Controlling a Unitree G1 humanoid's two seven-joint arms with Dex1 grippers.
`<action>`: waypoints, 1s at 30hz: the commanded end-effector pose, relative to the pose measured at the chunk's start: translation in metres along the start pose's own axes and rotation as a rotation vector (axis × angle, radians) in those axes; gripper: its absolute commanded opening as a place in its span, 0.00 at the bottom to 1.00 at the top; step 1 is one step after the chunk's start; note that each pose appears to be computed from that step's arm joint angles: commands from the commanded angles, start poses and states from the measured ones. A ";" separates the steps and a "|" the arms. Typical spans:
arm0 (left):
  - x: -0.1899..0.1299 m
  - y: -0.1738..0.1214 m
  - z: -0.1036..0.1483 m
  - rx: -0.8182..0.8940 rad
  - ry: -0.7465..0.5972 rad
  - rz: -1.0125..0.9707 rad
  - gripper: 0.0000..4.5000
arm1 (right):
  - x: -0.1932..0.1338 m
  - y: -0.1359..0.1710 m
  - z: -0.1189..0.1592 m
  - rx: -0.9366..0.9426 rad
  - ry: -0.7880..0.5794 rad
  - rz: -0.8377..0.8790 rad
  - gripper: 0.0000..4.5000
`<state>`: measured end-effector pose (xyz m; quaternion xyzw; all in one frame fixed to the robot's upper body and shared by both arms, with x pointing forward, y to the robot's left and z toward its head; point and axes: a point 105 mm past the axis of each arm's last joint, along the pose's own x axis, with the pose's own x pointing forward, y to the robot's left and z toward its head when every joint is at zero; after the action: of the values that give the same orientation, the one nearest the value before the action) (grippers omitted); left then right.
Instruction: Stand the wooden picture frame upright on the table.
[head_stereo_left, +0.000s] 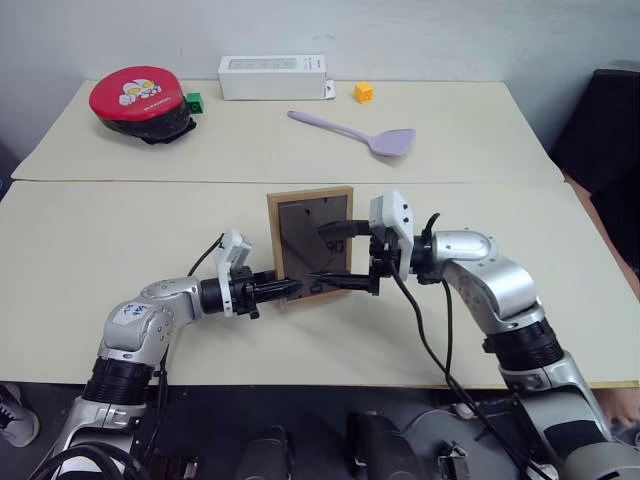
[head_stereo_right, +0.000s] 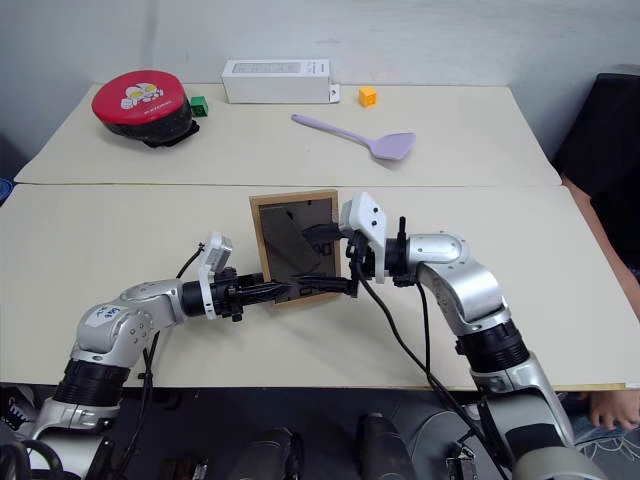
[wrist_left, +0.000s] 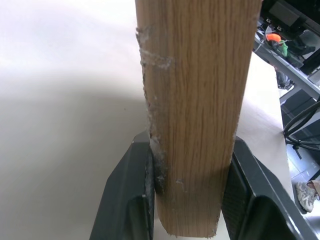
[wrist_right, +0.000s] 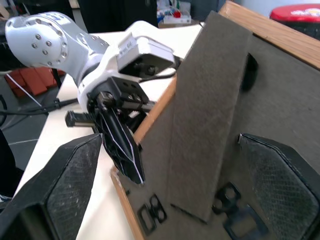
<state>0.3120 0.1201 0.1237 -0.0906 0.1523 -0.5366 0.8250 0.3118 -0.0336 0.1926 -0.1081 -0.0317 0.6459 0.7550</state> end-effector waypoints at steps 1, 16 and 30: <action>0.007 -0.015 0.003 0.049 0.006 -0.067 0.28 | 0.006 0.007 0.008 -0.024 -0.037 0.038 0.99; -0.004 -0.021 0.022 -0.110 -0.063 -0.129 0.28 | -0.055 0.022 0.009 -0.199 -0.046 0.040 0.99; -0.037 -0.041 0.010 -0.761 0.268 -0.261 0.28 | -0.101 -0.012 -0.020 -1.193 0.186 -0.106 0.99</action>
<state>0.2687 0.1414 0.1373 -0.3220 0.4410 -0.5231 0.6544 0.3131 -0.1428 0.1852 -0.5445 -0.2872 0.4842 0.6218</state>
